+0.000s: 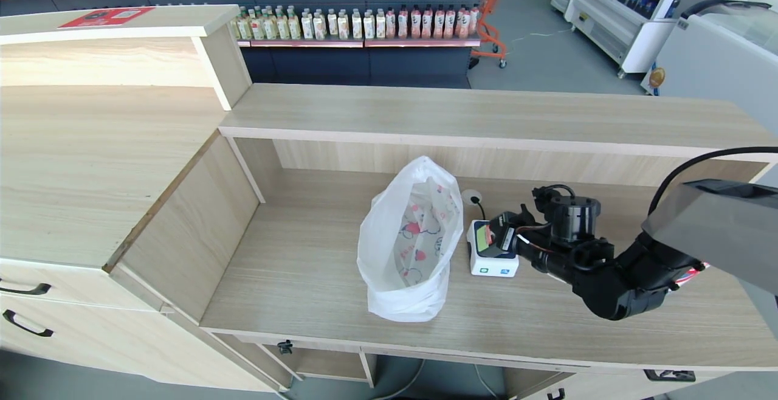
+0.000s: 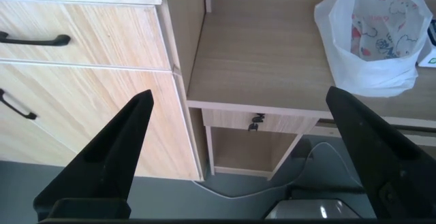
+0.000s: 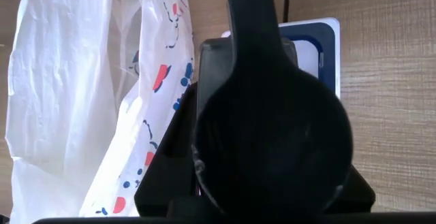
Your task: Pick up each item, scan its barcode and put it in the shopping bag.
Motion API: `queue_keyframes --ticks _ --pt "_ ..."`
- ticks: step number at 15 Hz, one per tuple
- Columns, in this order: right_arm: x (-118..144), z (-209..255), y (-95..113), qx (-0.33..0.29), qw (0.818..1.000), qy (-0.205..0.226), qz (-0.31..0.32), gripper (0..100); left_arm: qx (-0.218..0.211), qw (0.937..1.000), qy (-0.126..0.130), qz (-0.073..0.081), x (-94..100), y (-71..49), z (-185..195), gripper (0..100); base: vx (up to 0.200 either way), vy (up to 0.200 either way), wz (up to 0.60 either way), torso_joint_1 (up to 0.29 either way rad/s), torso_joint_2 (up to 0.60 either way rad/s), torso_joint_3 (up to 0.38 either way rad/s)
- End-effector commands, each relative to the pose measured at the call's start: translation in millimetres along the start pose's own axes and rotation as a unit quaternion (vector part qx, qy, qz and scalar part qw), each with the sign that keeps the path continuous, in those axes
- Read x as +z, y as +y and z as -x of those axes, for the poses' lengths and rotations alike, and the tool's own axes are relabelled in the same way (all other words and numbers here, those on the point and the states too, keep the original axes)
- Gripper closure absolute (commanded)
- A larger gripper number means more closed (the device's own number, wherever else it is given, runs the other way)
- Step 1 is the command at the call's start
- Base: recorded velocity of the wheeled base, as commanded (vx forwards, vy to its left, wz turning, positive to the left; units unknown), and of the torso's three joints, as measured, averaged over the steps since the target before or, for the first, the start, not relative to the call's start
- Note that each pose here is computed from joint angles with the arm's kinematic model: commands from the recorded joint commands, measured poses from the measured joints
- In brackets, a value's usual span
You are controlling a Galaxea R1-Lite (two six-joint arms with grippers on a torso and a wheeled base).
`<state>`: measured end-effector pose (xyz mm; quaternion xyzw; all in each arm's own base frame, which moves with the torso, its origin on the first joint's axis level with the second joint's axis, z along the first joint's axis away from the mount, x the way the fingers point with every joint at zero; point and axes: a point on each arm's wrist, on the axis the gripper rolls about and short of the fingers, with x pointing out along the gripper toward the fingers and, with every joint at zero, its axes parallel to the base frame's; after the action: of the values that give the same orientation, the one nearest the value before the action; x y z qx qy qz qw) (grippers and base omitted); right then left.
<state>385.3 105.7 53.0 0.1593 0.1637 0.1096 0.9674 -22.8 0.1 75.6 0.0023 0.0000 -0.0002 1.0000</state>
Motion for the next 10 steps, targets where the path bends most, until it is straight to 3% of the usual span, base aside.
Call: queue_keyframes --ticks 1,10 --pt "-4.3 -2.5 -2.3 -0.002 1.000 0.005 0.000 100 0.000 1.0000 -0.001 0.000 0.3 0.0 0.1 0 0.000 0.000 0.00 0.000 0.00 0.000" --pt "-6.4 -5.6 -4.5 -0.003 1.000 0.006 -0.002 100 0.000 1.0000 0.000 0.000 -0.1 0.0 0.0 0 0.000 0.000 0.00 0.000 0.00 0.000"
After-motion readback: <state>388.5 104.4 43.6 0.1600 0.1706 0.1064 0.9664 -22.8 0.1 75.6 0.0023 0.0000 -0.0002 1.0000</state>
